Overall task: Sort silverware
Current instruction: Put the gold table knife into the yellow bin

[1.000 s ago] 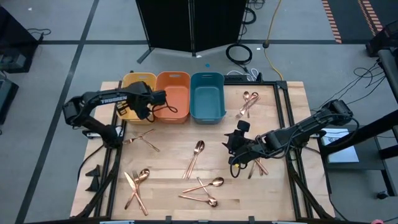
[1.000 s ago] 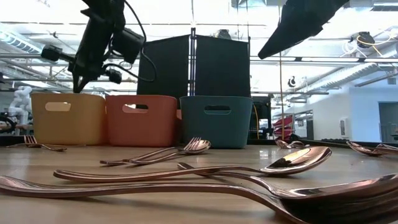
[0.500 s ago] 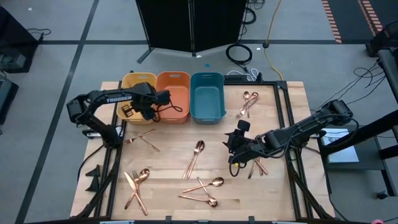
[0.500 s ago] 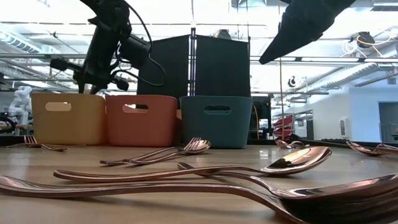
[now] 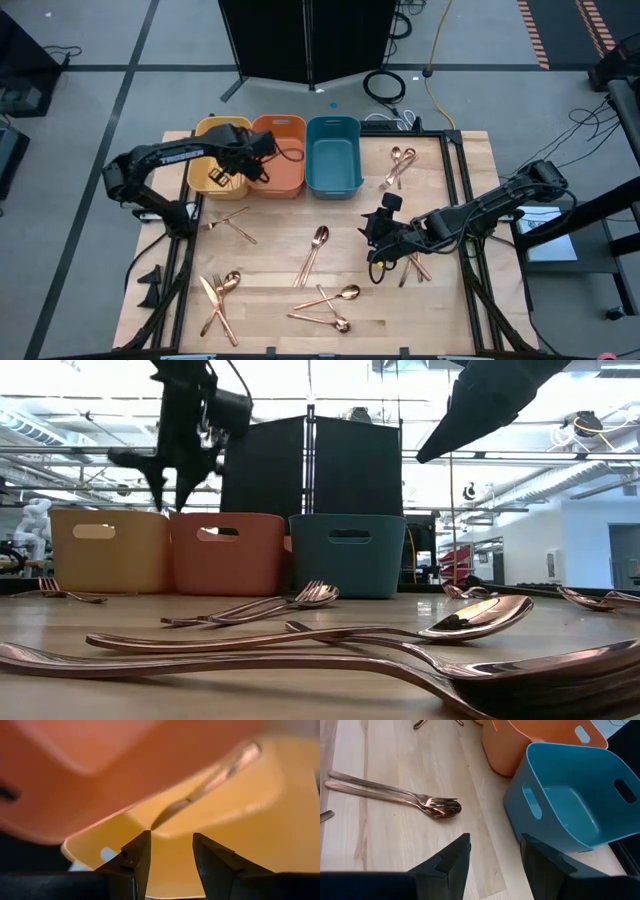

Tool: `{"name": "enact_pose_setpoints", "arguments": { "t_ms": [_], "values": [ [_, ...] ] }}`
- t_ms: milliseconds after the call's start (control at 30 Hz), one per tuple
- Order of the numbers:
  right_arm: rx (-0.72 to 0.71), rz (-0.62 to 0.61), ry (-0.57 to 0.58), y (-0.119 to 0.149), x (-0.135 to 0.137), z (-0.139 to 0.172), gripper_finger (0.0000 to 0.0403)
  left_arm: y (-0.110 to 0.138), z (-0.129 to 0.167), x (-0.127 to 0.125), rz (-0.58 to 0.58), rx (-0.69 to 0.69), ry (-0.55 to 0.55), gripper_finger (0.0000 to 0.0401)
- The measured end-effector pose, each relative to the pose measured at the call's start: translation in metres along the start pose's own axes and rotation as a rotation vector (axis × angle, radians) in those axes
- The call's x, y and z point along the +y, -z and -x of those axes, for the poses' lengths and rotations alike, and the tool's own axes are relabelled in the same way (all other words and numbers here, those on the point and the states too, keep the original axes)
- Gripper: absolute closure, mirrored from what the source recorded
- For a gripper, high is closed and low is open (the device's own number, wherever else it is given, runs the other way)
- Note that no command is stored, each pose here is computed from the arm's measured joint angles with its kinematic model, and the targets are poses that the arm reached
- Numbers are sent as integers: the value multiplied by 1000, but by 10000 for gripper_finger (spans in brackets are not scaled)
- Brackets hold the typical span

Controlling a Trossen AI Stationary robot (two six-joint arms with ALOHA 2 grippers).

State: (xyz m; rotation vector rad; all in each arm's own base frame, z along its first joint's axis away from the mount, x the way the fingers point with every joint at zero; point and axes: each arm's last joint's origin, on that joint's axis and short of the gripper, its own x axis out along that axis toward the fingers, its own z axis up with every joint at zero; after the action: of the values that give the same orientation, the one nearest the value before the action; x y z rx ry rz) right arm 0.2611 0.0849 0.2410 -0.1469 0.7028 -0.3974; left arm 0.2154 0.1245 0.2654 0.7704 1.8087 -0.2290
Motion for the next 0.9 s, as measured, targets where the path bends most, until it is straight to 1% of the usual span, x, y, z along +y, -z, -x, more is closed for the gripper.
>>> {"name": "enact_pose_setpoints", "arguments": {
  "t_ms": [100, 167, 200, 267, 333, 400, 500, 533, 567, 633, 667, 733, 800, 900],
  "values": [
    [-11, -9, -4, -1, 0, 0, 239, 1, 24, -3, 204, -139, -22, 258],
    [-20, -8, -8, -2, 1, 0, 239, -2, 39, -8, 363, -268, 12, 258],
    [-24, -6, -10, -3, 1, 0, 239, -4, 45, -11, 445, -330, 50, 258],
    [-31, -5, -13, -4, 1, 0, 239, -10, 55, -18, 622, -442, 160, 258],
    [-38, -7, -15, -4, 2, 0, 239, -18, 62, -26, 788, -503, 299, 258],
    [-43, -12, -18, -5, 2, 0, 239, -26, 67, -34, 934, -511, 427, 258],
    [-48, -16, -20, -6, 2, 0, 239, -41, 74, -49, 1082, -473, 570, 258],
    [-49, -17, -23, -6, 2, 0, 239, -47, 76, -56, 1097, -456, 616, 258],
    [-49, -19, -25, -6, 2, 0, 239, -54, 78, -65, 1083, -444, 664, 258],
    [-50, -25, -26, -6, 2, 0, 239, -66, 83, -84, 989, -424, 742, 258],
    [-49, -25, -29, -6, 2, 0, 239, -73, 86, -95, 935, -415, 757, 258],
    [-40, -25, -62, -6, 3, 0, 239, -84, 91, -118, 824, -397, 742, 258],
    [-34, -26, -89, -6, 4, 0, 239, -95, 96, -140, 723, -402, 682, 258],
    [-46, -40, -118, -8, 5, 1, 239, -114, 100, -174, 580, -462, 595, 258]
  ]
}}
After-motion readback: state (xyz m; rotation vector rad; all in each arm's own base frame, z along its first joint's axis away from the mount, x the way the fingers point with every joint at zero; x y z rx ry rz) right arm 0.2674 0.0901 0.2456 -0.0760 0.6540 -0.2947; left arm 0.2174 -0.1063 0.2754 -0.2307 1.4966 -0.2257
